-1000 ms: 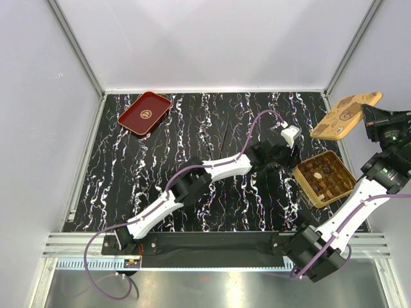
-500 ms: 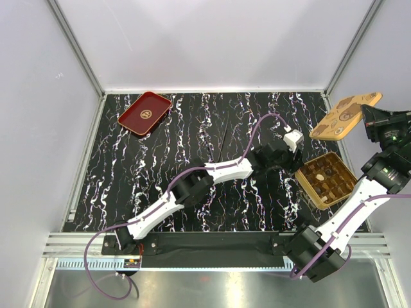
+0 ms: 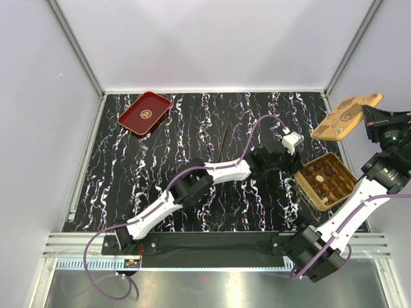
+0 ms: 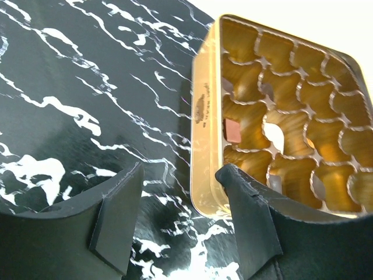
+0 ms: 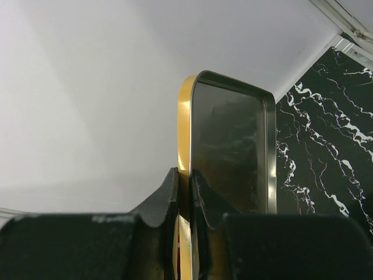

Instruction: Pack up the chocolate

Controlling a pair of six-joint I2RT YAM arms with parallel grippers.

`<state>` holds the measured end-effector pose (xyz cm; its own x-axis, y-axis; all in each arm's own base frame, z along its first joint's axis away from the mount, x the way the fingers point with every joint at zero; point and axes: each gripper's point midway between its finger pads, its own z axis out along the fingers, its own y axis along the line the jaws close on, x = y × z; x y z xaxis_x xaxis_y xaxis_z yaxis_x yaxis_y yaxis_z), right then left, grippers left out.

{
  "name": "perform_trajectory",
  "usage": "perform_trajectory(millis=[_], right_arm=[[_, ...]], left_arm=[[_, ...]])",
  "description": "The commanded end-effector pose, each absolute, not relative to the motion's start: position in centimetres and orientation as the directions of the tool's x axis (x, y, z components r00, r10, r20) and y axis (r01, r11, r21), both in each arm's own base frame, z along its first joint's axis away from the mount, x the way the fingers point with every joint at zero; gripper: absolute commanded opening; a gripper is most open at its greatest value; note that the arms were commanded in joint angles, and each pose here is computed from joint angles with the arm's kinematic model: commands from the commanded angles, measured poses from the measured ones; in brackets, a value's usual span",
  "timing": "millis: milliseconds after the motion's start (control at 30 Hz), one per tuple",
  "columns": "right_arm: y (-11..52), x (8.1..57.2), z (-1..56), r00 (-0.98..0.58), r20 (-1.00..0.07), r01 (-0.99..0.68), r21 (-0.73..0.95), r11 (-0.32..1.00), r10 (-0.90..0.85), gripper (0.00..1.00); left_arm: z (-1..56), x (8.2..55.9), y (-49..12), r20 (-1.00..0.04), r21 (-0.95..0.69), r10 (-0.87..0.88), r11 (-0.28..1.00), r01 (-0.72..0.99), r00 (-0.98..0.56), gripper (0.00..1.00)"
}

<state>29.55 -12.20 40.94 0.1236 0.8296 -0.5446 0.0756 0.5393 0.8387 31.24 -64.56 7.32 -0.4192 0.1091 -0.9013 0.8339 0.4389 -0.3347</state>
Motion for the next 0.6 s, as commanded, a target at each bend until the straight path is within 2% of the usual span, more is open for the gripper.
perform_trajectory(millis=[0, 567], right_arm=[[-11.9, 29.0, 43.3, 0.164, -0.599, 0.041, 0.798, 0.601, 0.784, 0.00], [-11.9, 29.0, 42.6, 0.163, -0.592, 0.046, 0.803, 0.594, 0.789, 0.00]], left_arm=[[10.4, 29.0, -65.0, -0.918, -0.333, 0.095, 0.342, 0.879, -0.385, 0.63], [9.7, 28.2, -65.2, -0.916, -0.299, 0.158, 0.345, 0.890, -0.369, 0.66]])
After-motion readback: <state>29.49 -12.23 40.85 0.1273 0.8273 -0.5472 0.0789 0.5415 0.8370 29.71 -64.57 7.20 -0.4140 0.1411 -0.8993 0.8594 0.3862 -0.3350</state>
